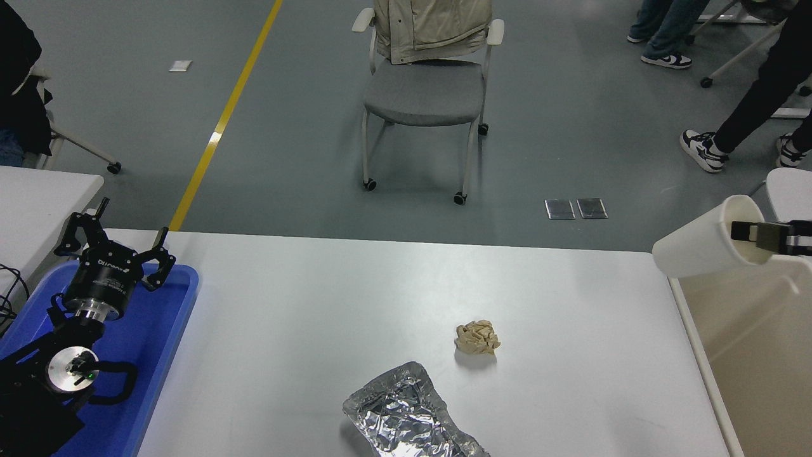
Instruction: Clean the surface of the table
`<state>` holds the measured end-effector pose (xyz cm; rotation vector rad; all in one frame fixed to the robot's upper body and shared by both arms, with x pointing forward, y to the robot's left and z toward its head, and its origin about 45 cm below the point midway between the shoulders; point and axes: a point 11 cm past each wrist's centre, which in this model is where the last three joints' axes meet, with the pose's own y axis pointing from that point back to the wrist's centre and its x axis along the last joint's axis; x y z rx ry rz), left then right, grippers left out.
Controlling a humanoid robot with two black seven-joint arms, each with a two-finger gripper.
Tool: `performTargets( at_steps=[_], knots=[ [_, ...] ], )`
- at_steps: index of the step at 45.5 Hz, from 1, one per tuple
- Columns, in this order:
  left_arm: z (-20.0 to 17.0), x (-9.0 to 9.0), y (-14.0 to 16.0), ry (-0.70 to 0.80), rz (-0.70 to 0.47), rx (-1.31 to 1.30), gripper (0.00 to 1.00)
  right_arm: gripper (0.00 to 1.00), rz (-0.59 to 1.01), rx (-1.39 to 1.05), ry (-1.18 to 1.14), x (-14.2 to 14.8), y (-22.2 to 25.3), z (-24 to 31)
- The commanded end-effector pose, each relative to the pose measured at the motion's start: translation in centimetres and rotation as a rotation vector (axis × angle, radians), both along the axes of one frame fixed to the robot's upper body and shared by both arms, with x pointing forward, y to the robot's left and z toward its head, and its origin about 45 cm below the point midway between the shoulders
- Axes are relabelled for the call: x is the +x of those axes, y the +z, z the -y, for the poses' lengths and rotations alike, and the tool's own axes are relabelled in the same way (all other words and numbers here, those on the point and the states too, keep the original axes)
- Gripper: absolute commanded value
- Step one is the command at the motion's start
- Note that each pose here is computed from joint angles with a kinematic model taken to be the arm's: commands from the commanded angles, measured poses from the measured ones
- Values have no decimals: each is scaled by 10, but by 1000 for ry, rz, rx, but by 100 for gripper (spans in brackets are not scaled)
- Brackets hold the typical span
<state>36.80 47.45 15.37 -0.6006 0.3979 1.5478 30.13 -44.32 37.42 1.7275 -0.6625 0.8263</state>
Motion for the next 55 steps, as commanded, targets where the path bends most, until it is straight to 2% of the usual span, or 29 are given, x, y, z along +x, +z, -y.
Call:
performTargets(
  at_steps=[1,34,42,55],
  knots=[
    [0,0,0,-1,-1,1,100,0,0,-61,-130,-2,-7,53],
    [0,0,0,0,-1,0,100,0,-29,-224,-360,-6,-86,160],
    [0,0,0,0,-1,0,100,0,-16,-233,-385,8,-99,175],
    [0,0,0,0,-1,0,100,0,-33,-236,-469,7,-125,192]
  ],
)
